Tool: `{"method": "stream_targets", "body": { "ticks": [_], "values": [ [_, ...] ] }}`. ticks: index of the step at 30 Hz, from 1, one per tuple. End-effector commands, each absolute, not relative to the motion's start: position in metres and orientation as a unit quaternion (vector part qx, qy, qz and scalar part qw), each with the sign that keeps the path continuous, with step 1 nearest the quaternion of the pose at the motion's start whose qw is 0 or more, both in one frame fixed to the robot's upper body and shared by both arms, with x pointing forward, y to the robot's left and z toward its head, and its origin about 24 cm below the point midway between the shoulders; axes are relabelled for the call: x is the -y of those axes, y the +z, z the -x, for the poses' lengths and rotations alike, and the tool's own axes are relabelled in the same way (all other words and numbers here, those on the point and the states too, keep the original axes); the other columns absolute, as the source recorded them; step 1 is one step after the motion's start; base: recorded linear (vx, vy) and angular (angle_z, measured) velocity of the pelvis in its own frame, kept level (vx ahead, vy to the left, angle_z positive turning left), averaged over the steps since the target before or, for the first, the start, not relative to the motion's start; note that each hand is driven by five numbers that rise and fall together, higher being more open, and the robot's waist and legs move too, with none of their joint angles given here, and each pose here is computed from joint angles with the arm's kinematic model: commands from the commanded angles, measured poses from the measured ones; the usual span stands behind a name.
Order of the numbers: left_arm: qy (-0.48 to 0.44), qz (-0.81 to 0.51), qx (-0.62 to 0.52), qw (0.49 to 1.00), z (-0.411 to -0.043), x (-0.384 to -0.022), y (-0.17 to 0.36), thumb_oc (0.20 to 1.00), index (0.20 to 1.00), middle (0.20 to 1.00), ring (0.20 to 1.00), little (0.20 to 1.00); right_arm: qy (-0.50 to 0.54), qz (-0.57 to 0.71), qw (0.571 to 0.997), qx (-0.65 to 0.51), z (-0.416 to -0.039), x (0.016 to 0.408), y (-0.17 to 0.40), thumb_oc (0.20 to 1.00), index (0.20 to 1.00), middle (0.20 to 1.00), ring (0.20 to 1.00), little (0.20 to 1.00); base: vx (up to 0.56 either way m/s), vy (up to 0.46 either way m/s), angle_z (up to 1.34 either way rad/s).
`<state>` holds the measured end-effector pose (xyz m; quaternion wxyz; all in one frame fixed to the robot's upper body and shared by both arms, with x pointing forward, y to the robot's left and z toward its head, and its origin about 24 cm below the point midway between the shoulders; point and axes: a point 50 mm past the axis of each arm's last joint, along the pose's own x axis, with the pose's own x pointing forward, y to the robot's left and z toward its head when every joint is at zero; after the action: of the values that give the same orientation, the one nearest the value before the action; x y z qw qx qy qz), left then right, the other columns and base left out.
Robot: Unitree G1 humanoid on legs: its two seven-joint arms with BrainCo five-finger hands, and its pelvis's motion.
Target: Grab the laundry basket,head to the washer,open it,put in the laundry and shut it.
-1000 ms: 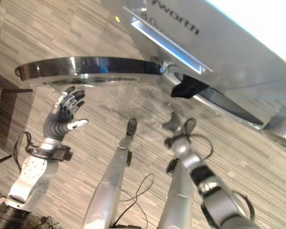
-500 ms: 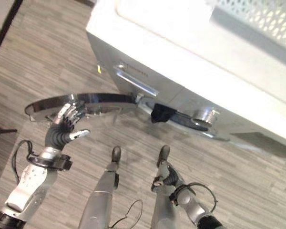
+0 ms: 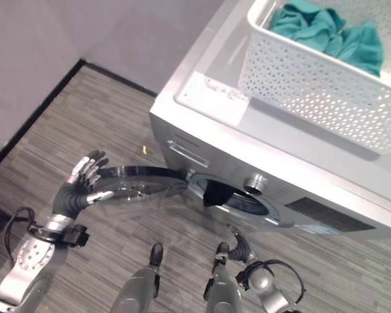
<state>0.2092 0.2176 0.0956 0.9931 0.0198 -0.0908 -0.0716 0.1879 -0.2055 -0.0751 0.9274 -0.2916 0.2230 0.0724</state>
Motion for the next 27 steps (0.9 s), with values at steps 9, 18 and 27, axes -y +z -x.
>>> {"method": "stream_targets", "body": {
  "ticks": [9,18,27],
  "values": [
    [-0.03,-0.006,0.084,0.996,-0.193,-0.228,0.088,1.0,1.0,1.0,1.0,1.0,-0.062,0.284,0.927,-0.235,-0.136,0.267,-0.052,1.0,1.0,1.0,1.0,1.0,0.11,0.054,-0.39],
    [-0.041,0.041,0.059,0.997,-0.206,-0.209,0.071,1.0,1.0,1.0,1.0,1.0,-0.115,0.275,0.918,-0.262,-0.108,0.279,-0.05,1.0,1.0,1.0,1.0,1.0,0.02,0.085,-0.24],
    [-0.069,0.037,0.049,0.996,-0.215,-0.191,0.064,1.0,1.0,1.0,1.0,1.0,-0.2,0.375,0.901,-0.089,-0.143,0.304,0.031,1.0,1.0,1.0,1.0,1.0,0.0,0.069,-0.44]
  ]
}}
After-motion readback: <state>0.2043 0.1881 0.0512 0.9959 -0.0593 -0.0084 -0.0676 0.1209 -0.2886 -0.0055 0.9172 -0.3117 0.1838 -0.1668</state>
